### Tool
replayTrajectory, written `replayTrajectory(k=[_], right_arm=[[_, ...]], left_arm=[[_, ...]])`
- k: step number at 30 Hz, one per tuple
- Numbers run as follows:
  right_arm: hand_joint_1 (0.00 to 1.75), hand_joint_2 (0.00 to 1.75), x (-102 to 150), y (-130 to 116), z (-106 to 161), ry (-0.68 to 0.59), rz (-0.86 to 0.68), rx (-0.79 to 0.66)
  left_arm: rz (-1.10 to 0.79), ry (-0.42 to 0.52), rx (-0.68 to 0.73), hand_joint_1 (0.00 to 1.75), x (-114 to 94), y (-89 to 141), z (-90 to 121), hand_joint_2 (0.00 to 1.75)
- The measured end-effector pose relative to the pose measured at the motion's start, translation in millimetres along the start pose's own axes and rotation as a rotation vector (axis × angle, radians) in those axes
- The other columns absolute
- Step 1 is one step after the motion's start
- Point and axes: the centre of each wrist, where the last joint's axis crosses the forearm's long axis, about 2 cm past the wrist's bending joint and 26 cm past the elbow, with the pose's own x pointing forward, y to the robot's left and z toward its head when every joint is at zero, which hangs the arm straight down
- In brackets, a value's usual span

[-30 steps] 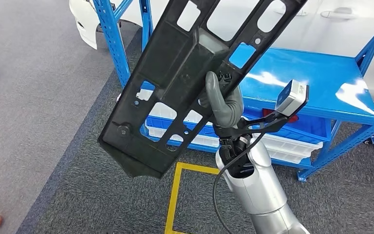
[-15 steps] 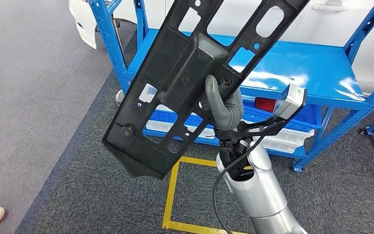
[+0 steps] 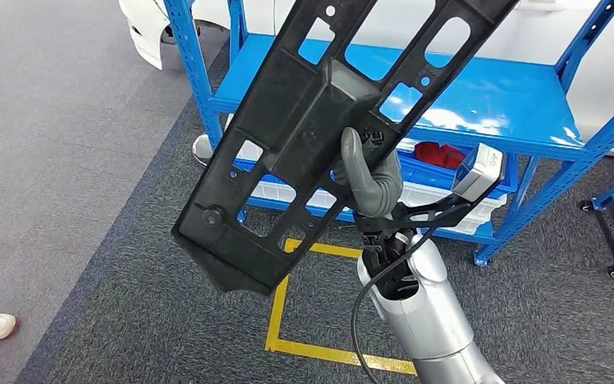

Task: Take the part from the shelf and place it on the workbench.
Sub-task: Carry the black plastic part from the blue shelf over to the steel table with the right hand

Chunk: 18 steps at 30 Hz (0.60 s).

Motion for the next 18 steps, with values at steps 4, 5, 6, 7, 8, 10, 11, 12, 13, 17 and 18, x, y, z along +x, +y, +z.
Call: replayTrajectory(k=[4, 5, 6, 7, 8, 10, 11, 12, 13, 17, 18], right_arm=[[1.75, 1.75, -0.8, -0.3, 3.0, 0.001, -0.001, -0.003], [1.75, 1.75, -1.3, -0.3, 4.4, 0.004, -0.002, -0.005], [1.75, 1.75, -1.7, -0.3, 5.6, 0.007, -0.003, -0.006], [1.75, 1.75, -1.9, -0.3, 6.5, 0.008, -0.003, -0.007], [1.75, 1.75, -2.0, -0.3, 6.9, 0.008, -0.002, -0.006], [1.75, 1.75, -1.8, -0.3, 7.1, 0.007, 0.003, -0.004], [1.75, 1.75, -1.7, -0.3, 7.2, 0.006, 0.006, -0.002], [1.75, 1.75, -1.7, -0.4, 7.5, 0.006, 0.008, -0.002], [1.75, 1.75, -1.7, -0.7, 8.3, 0.006, 0.011, -0.003], [1.75, 1.75, -1.6, -1.7, 10.1, 0.003, 0.013, -0.005], [1.75, 1.75, -1.7, -1.6, 10.2, 0.002, 0.013, -0.005]], left_arm=[[0.003, 0.001, 0.001, 0.0, -0.5, -0.2, 0.2, 1.75], [0.003, 0.002, 0.002, 0.0, -1.2, -0.2, 0.3, 1.75], [0.003, 0.003, 0.002, 0.0, -2.2, -0.2, 0.6, 1.75], [0.003, 0.005, 0.003, 0.0, -3.0, -0.3, 0.8, 1.75], [0.003, 0.006, 0.003, 0.0, -3.5, -0.3, 0.9, 1.75], [0.002, 0.006, 0.002, 0.0, -3.4, -0.4, 0.9, 1.75], [0.002, 0.006, 0.002, 0.0, -3.1, -0.4, 0.9, 1.75], [0.002, 0.006, 0.002, 0.0, -2.9, -0.4, 0.8, 1.75], [0.002, 0.008, 0.002, 0.0, -2.7, -0.4, 0.8, 1.75], [0.002, 0.012, 0.002, 0.0, -2.4, -0.6, 0.7, 1.75], [0.002, 0.013, 0.002, 0.0, -2.6, -0.6, 0.8, 1.75]])
